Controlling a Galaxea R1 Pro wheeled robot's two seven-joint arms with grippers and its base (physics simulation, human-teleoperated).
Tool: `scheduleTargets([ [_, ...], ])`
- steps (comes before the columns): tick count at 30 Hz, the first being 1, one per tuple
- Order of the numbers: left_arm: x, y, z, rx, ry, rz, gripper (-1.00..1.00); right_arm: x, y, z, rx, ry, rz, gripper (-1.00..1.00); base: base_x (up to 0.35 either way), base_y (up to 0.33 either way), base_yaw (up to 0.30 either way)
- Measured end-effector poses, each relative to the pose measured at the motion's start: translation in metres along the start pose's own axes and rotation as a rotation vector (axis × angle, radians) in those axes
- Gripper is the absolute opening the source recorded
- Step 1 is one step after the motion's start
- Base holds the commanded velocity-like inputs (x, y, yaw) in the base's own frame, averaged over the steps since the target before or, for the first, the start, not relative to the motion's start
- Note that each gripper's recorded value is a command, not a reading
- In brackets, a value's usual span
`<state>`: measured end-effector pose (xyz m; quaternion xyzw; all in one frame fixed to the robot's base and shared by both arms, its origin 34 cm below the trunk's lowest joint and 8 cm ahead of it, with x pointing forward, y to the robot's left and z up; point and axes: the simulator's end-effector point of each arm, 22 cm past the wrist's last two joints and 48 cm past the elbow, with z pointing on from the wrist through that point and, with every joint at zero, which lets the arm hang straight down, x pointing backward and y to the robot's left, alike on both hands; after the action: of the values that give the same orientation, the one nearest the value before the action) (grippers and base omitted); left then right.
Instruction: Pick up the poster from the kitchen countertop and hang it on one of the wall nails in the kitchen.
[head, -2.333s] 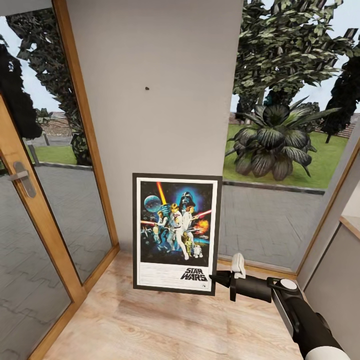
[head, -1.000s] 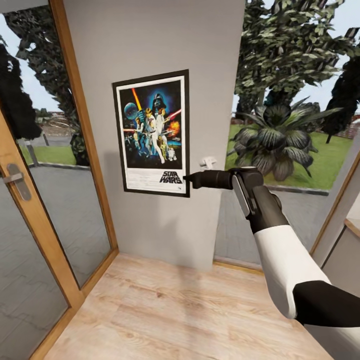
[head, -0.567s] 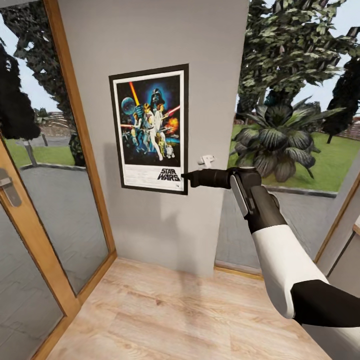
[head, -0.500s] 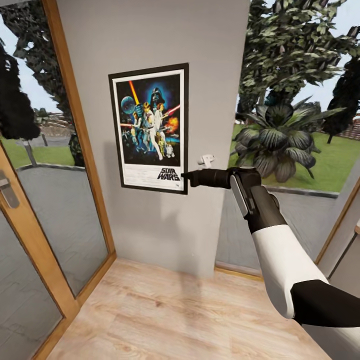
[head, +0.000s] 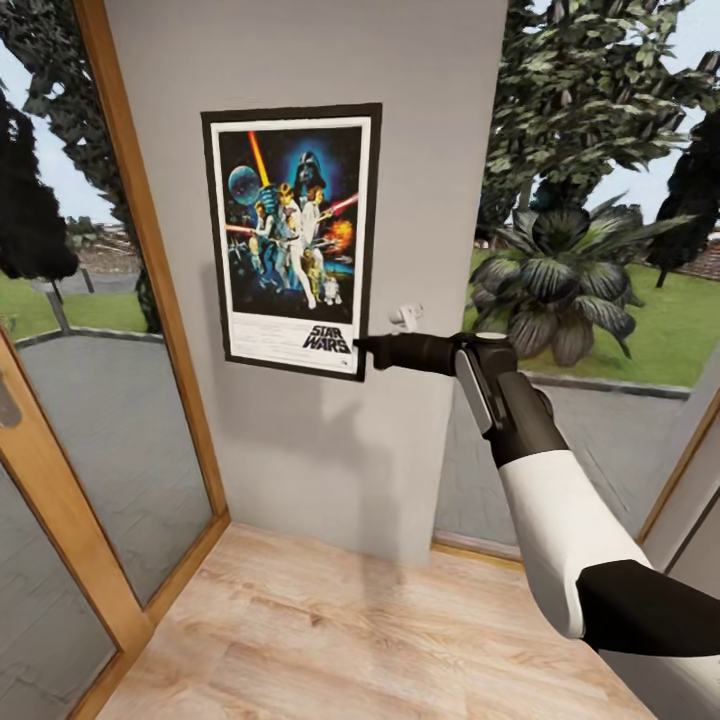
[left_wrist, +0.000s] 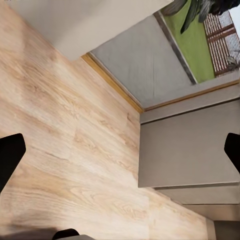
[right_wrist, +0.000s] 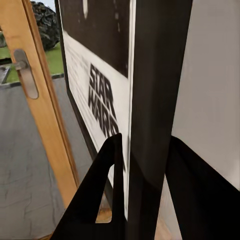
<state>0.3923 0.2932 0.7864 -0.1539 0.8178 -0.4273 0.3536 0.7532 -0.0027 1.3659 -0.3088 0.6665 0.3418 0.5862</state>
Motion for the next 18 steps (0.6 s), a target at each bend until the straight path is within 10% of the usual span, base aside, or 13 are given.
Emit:
scheduleTargets([
  [18,0.000,0.000,0.000,0.000,0.000,0.001,1.00,0.008,0.008,0.011,-0.041,-0.020,0.045,-1.00,0.057,0.000,0.000],
])
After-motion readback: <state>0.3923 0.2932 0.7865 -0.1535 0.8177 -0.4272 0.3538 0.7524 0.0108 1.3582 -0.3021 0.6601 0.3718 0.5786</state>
